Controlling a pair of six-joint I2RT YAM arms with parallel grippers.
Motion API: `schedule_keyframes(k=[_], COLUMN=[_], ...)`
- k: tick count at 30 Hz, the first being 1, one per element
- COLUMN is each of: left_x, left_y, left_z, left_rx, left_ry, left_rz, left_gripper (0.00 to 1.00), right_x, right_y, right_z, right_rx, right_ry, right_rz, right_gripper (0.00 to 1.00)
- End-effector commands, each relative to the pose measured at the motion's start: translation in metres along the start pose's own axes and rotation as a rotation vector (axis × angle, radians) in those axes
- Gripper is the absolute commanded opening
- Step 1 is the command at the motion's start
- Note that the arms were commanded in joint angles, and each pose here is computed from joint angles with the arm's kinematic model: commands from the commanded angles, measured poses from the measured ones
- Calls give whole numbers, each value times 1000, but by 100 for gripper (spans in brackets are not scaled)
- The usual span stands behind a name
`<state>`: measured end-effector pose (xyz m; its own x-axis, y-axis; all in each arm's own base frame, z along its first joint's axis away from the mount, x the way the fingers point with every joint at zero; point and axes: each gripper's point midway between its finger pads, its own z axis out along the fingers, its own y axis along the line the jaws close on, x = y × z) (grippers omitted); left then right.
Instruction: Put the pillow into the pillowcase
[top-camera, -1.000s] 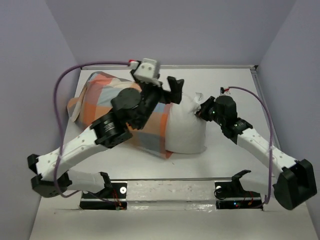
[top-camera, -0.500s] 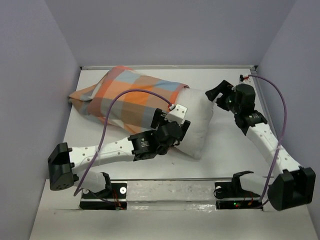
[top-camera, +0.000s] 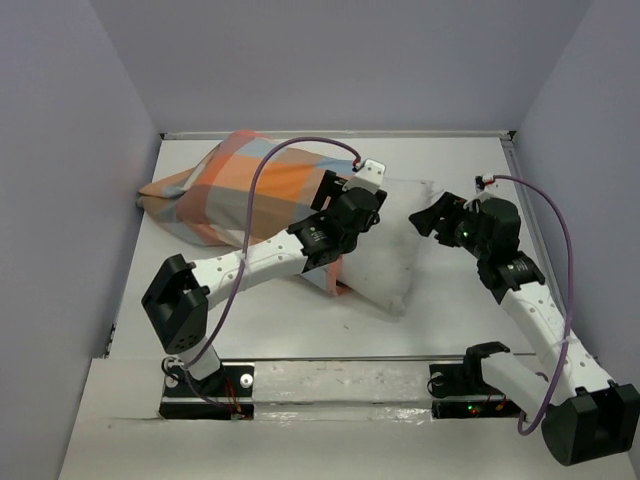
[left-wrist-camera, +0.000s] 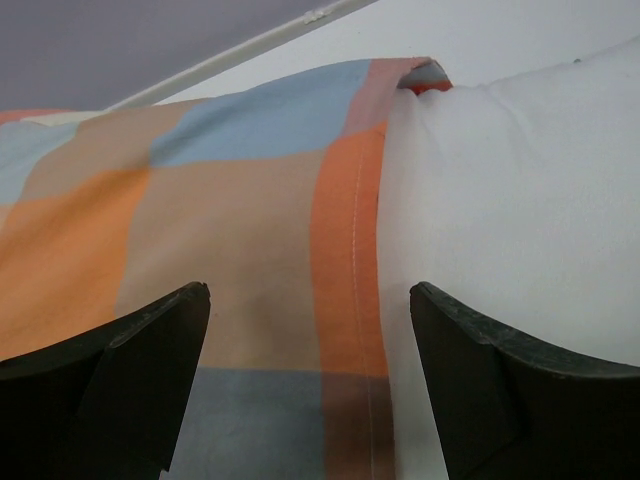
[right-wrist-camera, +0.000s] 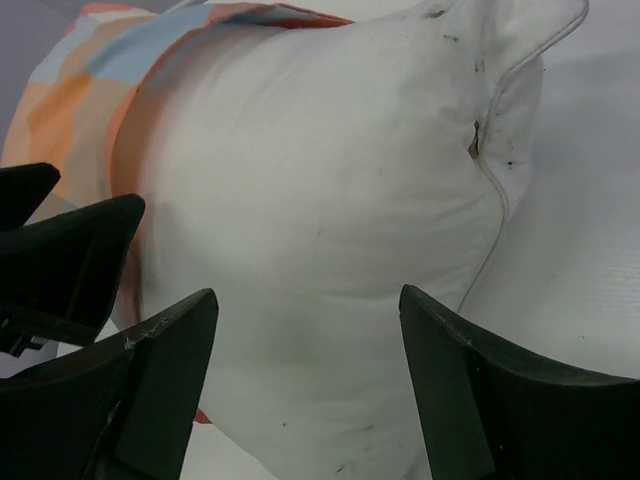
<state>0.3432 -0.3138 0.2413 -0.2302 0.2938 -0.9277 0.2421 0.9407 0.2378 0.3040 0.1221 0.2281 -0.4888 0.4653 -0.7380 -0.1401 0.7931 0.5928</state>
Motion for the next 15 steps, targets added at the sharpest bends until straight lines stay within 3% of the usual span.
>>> schedule_keyframes(k=[1,8,12,13,15], left_x=[-36,-52,-48,-48,-52], left_y=[-12,-4,-3,-3,-4], left_z=[14,45,63,65,64], left_rx=[58,-38,-76,-86,-77], left_ry=[-74,-72,-57,-57,-67], left_rz=[-5,32,62,60,43], left_gripper=[91,75,39,15,0], right_x=[6,18,23,26,34], right_y=[10,-4,-14,-16,-19], right_z=[3,13,27,36,48], right_rx=[-63,-30,1,-1,-9], right_ry=[32,57,69,88,124], right_rz=[-35,-24,-11,-6,20], right_gripper=[81,86,88,89,90])
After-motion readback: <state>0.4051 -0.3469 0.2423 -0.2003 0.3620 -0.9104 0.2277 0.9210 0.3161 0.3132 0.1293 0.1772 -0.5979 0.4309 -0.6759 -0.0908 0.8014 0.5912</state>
